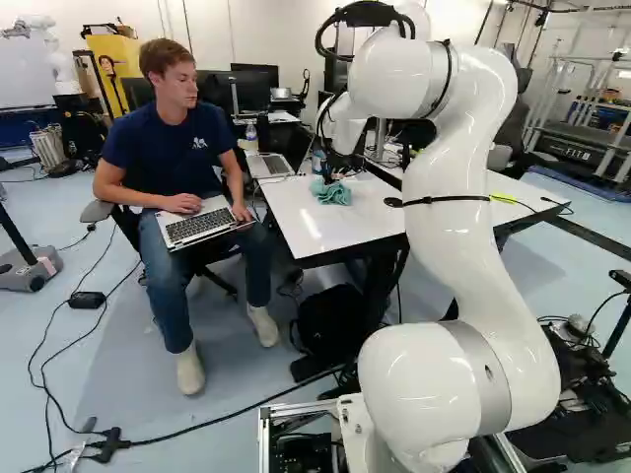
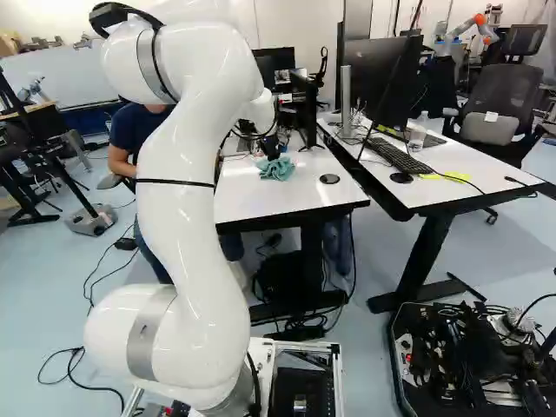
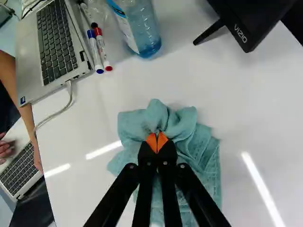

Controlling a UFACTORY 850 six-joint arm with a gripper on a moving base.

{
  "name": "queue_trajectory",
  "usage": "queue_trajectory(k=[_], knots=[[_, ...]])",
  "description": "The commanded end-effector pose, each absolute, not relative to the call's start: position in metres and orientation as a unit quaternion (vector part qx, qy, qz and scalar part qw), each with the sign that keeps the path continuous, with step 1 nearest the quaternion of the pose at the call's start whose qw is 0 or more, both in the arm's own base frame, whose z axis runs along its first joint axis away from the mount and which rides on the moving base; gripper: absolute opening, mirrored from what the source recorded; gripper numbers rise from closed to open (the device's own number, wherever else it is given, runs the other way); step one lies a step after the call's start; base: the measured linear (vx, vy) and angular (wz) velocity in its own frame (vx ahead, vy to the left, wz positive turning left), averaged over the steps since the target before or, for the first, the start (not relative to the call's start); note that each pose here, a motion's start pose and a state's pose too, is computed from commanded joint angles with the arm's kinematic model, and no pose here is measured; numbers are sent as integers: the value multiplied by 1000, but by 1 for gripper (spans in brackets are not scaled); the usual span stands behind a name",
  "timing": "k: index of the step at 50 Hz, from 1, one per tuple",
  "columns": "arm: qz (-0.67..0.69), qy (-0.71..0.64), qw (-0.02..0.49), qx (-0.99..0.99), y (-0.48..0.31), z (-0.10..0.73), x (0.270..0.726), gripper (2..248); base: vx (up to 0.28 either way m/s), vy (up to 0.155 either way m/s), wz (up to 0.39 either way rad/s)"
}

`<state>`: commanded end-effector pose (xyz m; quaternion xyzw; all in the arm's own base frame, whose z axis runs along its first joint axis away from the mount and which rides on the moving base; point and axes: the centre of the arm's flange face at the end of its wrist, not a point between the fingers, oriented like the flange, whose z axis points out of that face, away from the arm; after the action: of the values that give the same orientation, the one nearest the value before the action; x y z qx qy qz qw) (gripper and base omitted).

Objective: Clean the table with the green towel

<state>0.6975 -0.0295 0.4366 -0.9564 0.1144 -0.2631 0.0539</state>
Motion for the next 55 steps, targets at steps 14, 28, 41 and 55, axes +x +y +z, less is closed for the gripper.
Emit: queue_trajectory(k=[14,28,41,55], knots=[[-267,131,49,-953,-55,436,703,22,0,0,0],[-279,135,49,-950,-63,434,724,22,0,0,0],[-289,126,51,-948,-54,431,745,22,0,0,0],[-285,112,56,-950,-31,432,741,22,0,0,0]])
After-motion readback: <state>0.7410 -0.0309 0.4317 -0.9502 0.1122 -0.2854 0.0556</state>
